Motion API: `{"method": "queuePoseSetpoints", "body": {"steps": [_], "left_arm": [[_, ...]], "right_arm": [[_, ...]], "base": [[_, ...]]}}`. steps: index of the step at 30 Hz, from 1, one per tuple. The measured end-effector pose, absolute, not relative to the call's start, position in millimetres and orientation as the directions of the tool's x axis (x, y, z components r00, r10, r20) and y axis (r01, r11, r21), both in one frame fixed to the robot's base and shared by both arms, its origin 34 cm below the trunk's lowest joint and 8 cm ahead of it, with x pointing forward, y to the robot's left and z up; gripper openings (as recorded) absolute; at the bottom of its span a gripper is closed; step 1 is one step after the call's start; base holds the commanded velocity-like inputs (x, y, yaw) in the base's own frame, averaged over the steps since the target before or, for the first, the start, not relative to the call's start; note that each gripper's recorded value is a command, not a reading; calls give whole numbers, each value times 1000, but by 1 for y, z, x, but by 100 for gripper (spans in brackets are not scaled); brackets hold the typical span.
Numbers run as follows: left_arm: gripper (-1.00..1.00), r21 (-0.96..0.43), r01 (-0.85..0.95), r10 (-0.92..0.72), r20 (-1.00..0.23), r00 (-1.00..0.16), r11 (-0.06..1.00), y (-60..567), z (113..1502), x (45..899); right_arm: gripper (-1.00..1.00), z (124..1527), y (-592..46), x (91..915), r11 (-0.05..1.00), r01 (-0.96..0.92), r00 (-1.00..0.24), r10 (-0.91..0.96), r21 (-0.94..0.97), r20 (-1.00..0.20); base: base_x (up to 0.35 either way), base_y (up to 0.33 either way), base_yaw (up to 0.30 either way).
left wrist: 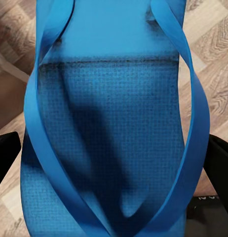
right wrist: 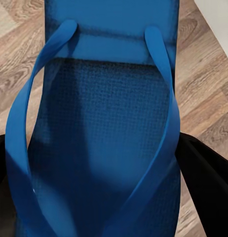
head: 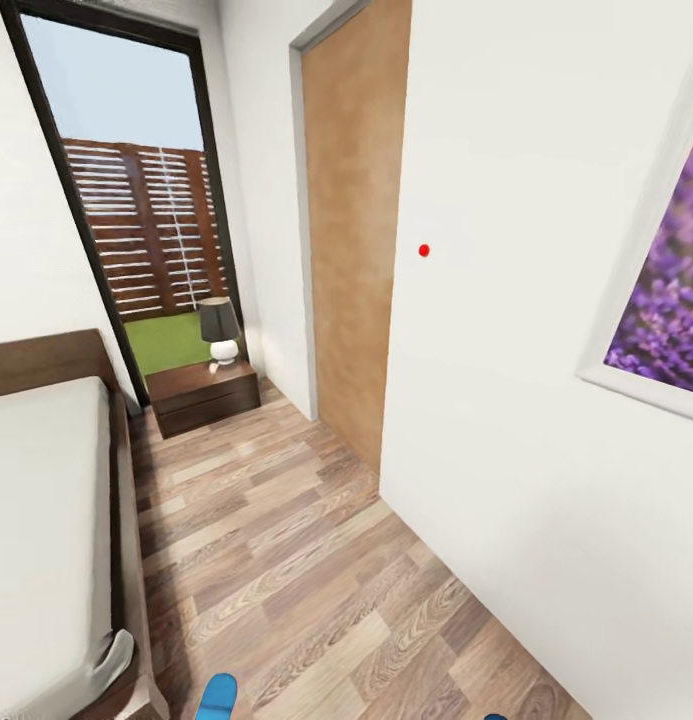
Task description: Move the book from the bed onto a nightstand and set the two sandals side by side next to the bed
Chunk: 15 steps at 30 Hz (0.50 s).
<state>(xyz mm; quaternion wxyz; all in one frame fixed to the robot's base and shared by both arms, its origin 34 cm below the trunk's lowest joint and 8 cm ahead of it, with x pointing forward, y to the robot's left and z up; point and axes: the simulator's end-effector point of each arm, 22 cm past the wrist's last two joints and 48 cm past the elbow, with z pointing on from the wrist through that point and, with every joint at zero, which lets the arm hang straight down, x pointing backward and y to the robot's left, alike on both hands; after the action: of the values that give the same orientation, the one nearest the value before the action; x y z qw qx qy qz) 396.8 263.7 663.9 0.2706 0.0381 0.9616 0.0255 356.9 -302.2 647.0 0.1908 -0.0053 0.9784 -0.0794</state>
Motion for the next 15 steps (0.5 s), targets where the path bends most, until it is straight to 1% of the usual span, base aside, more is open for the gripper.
{"method": "queuePoseSetpoints", "body": {"steps": [4,10,15], "left_arm": [[-100,70,60,87,-520,-850,996,264,665,397],[-100,70,60,88,-521,-849,996,264,665,398],[-100,70,60,88,-521,-849,996,264,665,398]], "right_arm": [[-100,648,-303,358,987,21,-926,-41,-158,-375],[-100,648,-302,358,987,20,-926,-41,-158,-375],[-100,648,-303,358,987,21,-926,-41,-158,-375]], "base": [[80,0,43],[235,0,10],[127,0,3]]}}
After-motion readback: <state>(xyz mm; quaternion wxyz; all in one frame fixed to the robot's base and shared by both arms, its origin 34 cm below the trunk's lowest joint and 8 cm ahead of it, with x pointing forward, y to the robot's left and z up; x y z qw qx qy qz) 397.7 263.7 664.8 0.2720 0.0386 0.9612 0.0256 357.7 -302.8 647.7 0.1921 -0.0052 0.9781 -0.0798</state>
